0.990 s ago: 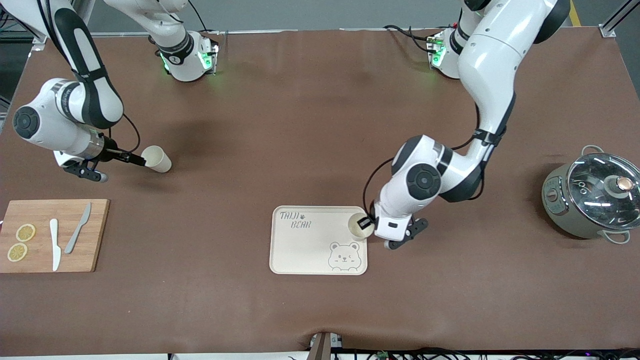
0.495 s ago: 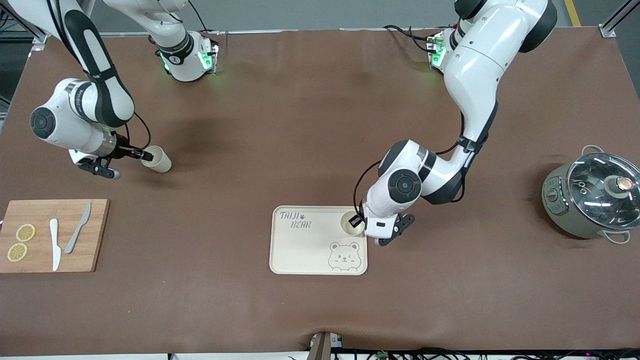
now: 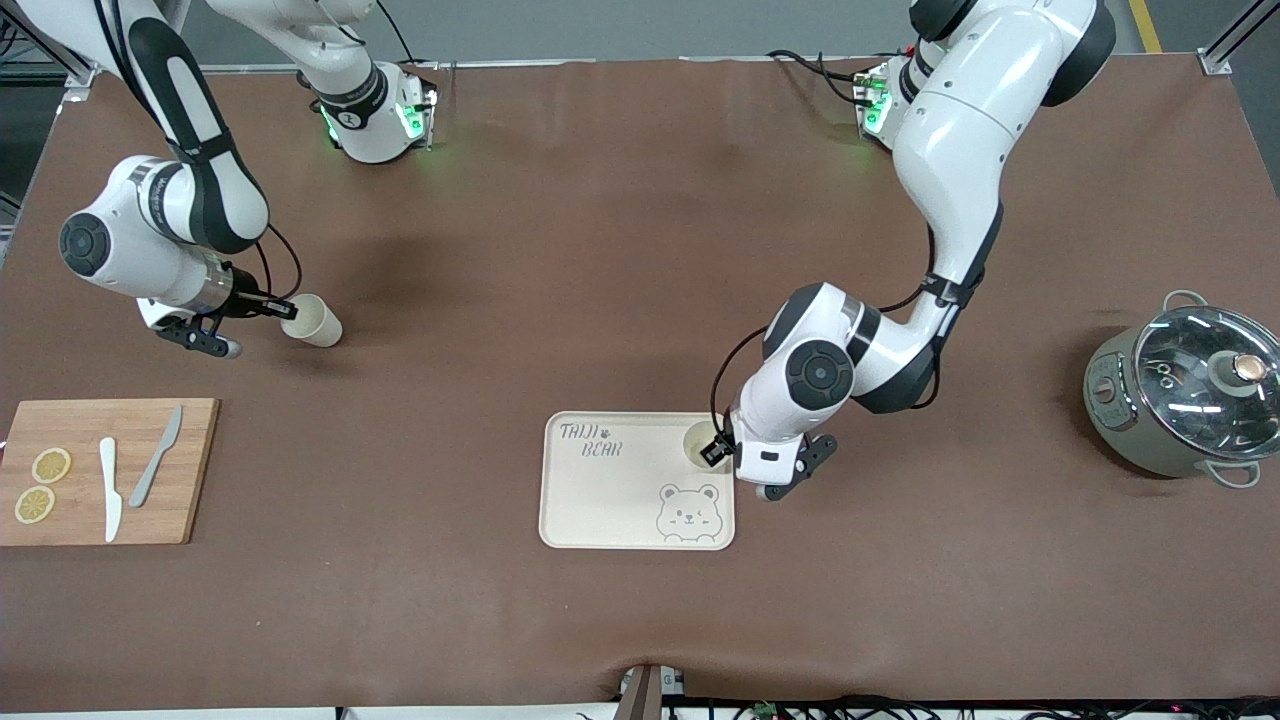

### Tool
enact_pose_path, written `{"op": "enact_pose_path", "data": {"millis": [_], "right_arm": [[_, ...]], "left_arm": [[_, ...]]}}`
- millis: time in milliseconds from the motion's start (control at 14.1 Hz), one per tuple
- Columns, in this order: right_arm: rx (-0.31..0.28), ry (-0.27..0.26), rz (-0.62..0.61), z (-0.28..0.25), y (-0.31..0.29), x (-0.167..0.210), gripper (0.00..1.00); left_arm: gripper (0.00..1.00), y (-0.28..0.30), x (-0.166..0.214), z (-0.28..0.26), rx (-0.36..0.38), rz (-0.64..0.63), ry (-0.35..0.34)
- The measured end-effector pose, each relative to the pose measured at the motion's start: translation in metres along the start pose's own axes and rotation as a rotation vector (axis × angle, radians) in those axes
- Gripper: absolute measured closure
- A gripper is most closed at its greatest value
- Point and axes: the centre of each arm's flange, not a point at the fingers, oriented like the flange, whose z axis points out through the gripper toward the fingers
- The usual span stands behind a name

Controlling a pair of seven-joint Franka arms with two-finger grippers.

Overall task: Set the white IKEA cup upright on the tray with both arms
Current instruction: 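Lower the cup onto the tray while the right gripper grasps the other cup, then open and withdraw the left gripper while the right gripper lifts its cup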

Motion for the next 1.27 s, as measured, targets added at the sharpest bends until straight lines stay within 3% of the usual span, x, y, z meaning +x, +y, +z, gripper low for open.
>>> {"op": "enact_pose_path", "data": {"millis": [212,424,636,919,1273], "right_arm": [[0.001,0.024,0.002,-0.013,-0.016,0.005,0.98],[-0.002,0.030,0.025,-0.045,-0.054,0.017,0.98],[-0.010,-0.012,0.060,-0.100,-0.096,0.032,0.98],[-0.010,0.012,0.096,-0.148,-0.160,0.051,0.98],[0.093,0.013,0.184,-0.160,-0.222,0.065,0.98]], "left_arm": [[0.00,-0.003,0.032,-0.071,-0.063,-0.023,0.080],[0.00,-0.025,0.067,-0.145,-0.067,-0.012,0.125],[0.00,-0.065,0.110,-0.204,-0.038,0.038,0.151],[0.00,-0.125,0.157,-0.257,0.035,0.092,0.140],[0.00,-0.176,0.186,-0.302,0.066,0.104,0.143]]}}
